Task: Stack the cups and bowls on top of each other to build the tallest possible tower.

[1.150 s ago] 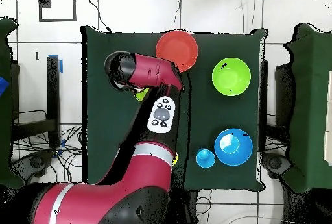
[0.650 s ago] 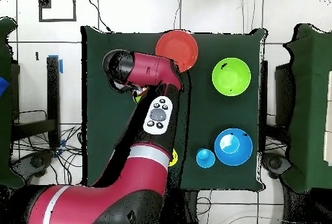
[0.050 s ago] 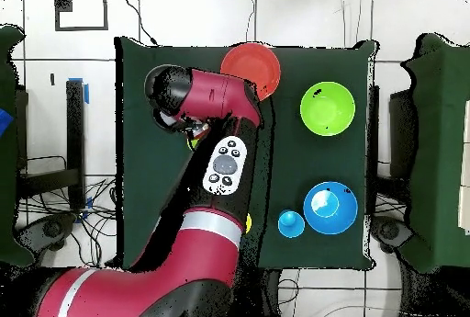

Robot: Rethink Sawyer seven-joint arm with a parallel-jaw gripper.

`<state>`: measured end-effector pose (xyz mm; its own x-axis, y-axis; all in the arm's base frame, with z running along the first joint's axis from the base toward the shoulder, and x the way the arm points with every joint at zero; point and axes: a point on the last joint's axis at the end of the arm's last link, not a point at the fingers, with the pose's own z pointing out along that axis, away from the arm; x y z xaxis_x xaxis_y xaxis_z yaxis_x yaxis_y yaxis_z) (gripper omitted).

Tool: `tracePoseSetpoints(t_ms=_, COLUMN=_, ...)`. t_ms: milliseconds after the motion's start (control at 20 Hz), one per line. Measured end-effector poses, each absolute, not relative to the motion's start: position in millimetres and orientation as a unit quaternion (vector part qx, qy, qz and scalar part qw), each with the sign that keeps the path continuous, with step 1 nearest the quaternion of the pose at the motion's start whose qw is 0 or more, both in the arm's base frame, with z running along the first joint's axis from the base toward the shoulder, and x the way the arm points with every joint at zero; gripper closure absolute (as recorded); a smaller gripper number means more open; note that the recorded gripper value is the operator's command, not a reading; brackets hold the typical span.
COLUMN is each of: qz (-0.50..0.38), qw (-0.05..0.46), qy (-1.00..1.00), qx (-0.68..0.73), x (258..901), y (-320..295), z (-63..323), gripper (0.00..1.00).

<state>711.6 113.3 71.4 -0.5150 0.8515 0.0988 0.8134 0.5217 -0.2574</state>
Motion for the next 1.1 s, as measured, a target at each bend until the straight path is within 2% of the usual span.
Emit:
tracePoseSetpoints(t_ms=650, qz=0.074, qw=0.083, qy=-0.863, qx=-0.493, x=744, y=87, z=91, gripper=1.00)
tracePoseSetpoints(t_ms=1100, qz=0.071, qw=0.097, qy=-0.857, qx=-0.500, x=747, y=74, z=89, gripper=1.00)
